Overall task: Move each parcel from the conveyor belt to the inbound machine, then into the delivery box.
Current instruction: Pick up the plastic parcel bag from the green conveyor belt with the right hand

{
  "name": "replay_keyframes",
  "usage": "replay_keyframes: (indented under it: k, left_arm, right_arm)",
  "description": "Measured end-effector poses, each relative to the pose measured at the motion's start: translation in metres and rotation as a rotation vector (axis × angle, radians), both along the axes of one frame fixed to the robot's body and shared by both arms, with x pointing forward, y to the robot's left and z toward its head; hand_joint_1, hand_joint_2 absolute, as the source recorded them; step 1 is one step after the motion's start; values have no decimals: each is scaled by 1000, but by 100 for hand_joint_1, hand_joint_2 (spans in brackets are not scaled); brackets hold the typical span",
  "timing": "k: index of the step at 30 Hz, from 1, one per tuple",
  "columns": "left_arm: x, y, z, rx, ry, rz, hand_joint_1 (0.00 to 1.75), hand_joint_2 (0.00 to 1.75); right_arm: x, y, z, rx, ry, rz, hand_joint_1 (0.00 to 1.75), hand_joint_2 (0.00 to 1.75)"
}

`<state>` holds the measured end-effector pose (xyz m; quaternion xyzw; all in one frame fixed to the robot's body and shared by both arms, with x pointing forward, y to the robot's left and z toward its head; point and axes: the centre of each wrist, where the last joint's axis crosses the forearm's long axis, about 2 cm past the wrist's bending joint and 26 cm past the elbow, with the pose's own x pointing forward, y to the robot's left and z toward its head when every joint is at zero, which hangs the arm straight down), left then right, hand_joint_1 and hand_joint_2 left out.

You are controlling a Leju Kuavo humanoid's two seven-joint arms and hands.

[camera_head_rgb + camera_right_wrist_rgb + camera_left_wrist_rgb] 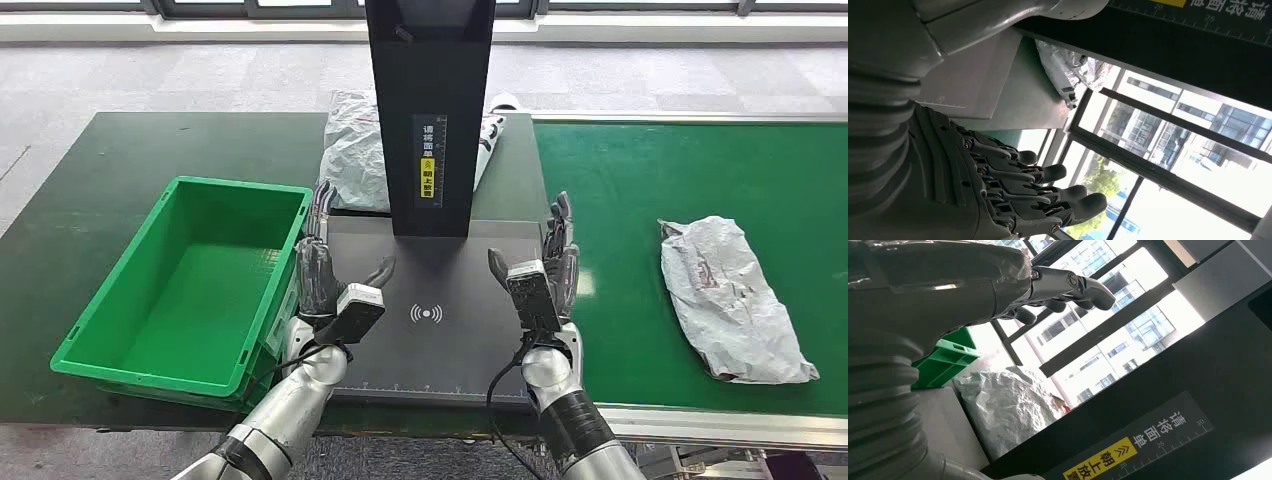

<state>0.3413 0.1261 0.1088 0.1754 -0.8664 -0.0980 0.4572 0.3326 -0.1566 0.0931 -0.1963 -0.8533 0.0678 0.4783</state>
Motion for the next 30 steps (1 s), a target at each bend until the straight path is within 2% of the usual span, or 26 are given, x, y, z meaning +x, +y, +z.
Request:
replay_keyframes:
  k: [2,5,7,10,13,18,23,30]
  left_arm:
    - [0,0,0,0,0,2,0,175]
    - [1,3,0,-14,7,15,0,175]
    - [1,4,-1,-25,12,22,0,175]
    - [1,5,-2,-23,14,29,0,175]
    - [1,7,-2,-20,12,36,0,175]
    - [1,7,-1,-11,6,38,0,175]
    - [1,11,-1,-19,5,57,0,175]
    - [-1,15,-4,-44,15,80,0,175]
  right_arm:
    - [2,-4,0,-56,-14,-1,0,175]
    - [12,-28,-2,-295,-40,-35,0,175]
    - [20,-52,-3,-443,-12,-102,0,175]
    - [23,-85,-6,-562,68,-226,0,175]
    - [20,-106,-11,-570,135,-315,0,175]
    - [16,-122,-17,-562,207,-392,0,175]
    - [18,-134,-17,-645,368,-513,0,175]
    - [22,-155,-27,-664,603,-661,0,175]
